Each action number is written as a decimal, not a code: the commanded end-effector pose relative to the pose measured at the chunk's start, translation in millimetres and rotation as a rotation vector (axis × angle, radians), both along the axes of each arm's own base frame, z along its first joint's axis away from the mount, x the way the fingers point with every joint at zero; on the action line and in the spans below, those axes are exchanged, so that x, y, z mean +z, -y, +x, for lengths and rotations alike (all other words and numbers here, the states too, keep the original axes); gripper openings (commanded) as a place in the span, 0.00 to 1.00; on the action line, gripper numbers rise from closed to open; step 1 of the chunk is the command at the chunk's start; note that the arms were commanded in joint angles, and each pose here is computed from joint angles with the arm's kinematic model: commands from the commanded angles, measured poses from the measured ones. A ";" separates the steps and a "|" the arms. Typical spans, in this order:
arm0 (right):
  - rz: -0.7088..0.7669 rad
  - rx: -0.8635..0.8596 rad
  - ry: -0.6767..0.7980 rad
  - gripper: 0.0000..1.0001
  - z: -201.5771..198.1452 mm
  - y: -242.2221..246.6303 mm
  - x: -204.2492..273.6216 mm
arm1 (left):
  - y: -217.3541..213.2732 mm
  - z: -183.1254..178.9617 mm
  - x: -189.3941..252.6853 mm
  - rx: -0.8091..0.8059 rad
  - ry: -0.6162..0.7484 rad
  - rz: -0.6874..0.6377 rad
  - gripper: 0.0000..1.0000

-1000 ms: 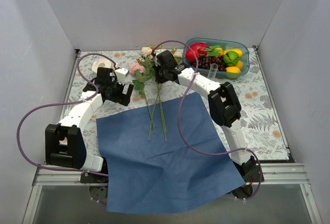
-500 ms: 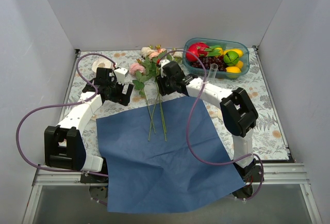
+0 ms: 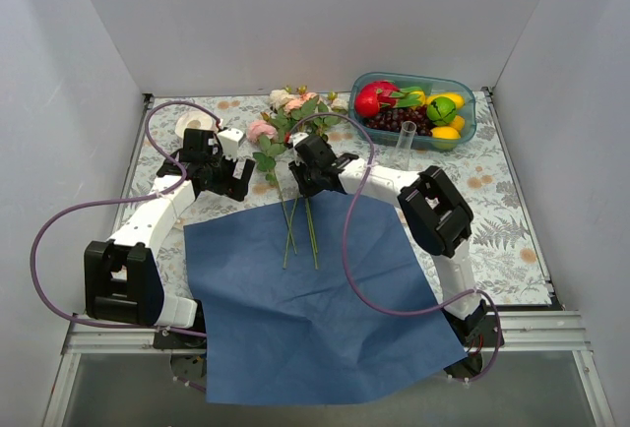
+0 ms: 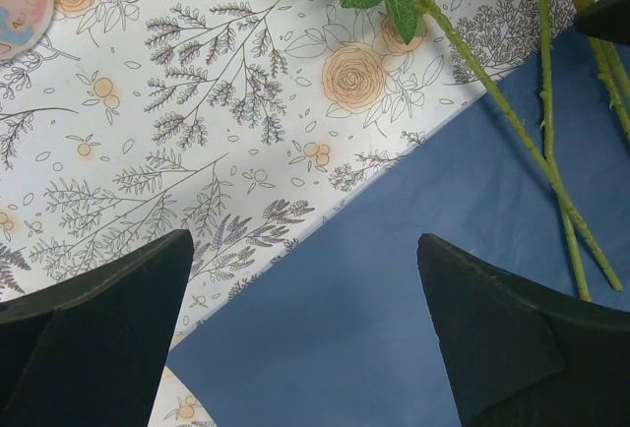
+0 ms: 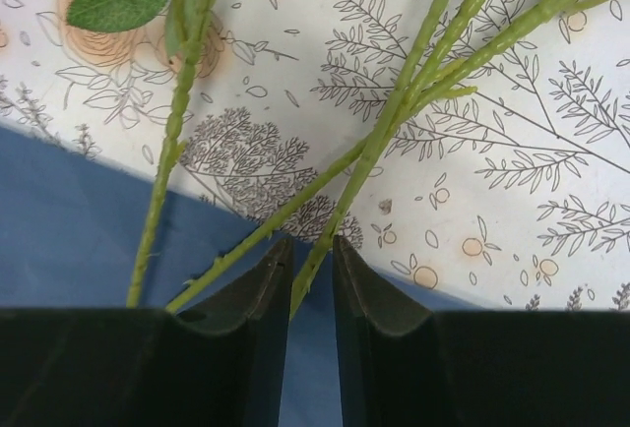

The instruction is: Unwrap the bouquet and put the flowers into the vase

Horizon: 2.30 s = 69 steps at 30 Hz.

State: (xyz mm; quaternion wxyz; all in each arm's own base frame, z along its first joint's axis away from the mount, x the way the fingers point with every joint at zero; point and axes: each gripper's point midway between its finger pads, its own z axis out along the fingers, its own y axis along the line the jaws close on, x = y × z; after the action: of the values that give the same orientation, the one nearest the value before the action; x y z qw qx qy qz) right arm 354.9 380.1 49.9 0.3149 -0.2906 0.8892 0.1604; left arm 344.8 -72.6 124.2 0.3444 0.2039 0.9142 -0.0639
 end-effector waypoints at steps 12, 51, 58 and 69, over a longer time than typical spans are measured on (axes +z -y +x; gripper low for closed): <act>0.024 -0.001 0.065 0.01 21.1 -12.3 17.2 | -3.0 -3.5 10.1 0.001 0.053 0.013 0.98; 0.601 -0.152 0.530 0.01 -27.4 55.6 313.2 | 84.4 39.4 96.9 -0.092 0.106 -0.274 0.98; 0.674 -0.097 0.500 0.01 -56.9 44.1 314.8 | 95.0 67.2 93.8 -0.003 0.132 -0.254 0.98; 0.668 0.030 0.429 0.01 -97.9 1.3 291.9 | 127.4 83.6 121.3 -0.017 0.120 -0.374 0.98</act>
State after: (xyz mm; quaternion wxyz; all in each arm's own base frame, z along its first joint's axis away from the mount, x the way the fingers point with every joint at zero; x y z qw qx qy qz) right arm 266.5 357.8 319.5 0.5578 -0.2075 0.7260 0.3446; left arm 428.2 -185.9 202.8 0.3918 0.1418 0.8876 -0.1966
